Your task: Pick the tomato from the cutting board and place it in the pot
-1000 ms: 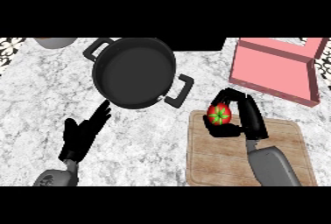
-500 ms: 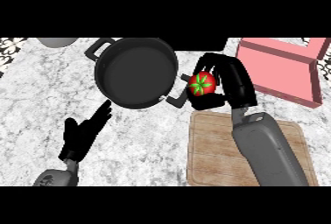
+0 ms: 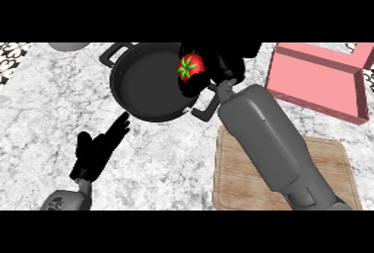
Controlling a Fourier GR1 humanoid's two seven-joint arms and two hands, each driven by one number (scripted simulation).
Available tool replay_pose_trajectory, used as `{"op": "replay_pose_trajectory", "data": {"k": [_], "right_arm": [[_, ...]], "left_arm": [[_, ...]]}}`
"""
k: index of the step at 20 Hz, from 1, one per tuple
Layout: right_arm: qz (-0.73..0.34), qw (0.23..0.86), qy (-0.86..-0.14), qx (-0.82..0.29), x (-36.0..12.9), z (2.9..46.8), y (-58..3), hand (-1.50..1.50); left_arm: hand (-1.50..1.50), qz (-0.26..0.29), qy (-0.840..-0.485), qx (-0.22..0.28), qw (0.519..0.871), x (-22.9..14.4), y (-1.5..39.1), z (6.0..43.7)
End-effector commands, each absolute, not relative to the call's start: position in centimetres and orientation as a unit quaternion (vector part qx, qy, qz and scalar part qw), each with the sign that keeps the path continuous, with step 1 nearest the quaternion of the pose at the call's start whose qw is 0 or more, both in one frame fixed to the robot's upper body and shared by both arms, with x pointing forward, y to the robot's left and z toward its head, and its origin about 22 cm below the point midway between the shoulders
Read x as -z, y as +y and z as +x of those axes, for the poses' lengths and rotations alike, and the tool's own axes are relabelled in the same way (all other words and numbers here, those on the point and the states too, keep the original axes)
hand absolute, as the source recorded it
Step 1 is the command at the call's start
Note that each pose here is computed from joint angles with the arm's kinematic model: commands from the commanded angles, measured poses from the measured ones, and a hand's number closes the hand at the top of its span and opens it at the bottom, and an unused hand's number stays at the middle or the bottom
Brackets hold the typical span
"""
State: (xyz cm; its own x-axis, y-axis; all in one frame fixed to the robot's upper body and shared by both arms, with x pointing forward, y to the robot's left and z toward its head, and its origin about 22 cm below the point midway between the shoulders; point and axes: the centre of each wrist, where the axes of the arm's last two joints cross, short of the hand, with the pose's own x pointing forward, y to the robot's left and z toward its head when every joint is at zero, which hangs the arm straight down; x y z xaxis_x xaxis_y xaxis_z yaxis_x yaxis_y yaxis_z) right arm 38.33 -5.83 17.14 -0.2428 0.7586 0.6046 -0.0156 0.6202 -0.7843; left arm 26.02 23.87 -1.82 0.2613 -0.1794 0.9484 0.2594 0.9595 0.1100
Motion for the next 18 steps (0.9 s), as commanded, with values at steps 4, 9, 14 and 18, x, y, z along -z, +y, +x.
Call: {"op": "replay_pose_trajectory", "data": {"k": [4, 9, 14, 18], "right_arm": [[-0.306, 0.549, -0.660, -0.411, -18.4, 40.8, -1.4, 1.50], [-0.419, 0.504, -0.571, -0.495, -15.1, 41.5, -0.8, 1.50], [-0.412, 0.556, -0.494, -0.527, -15.5, 42.7, -0.7, 1.50], [-0.381, 0.646, -0.393, -0.532, -14.8, 43.7, -2.0, 1.50]], "left_arm": [[0.00, -0.036, -0.588, 0.141, 0.795, 2.9, 23.8, 25.3], [0.00, -0.044, -0.602, 0.159, 0.781, 1.4, 23.0, 26.7], [0.00, -0.040, -0.605, 0.171, 0.777, 0.4, 21.3, 28.4], [0.00, -0.054, -0.601, 0.170, 0.779, 1.4, 22.4, 27.2]]}}
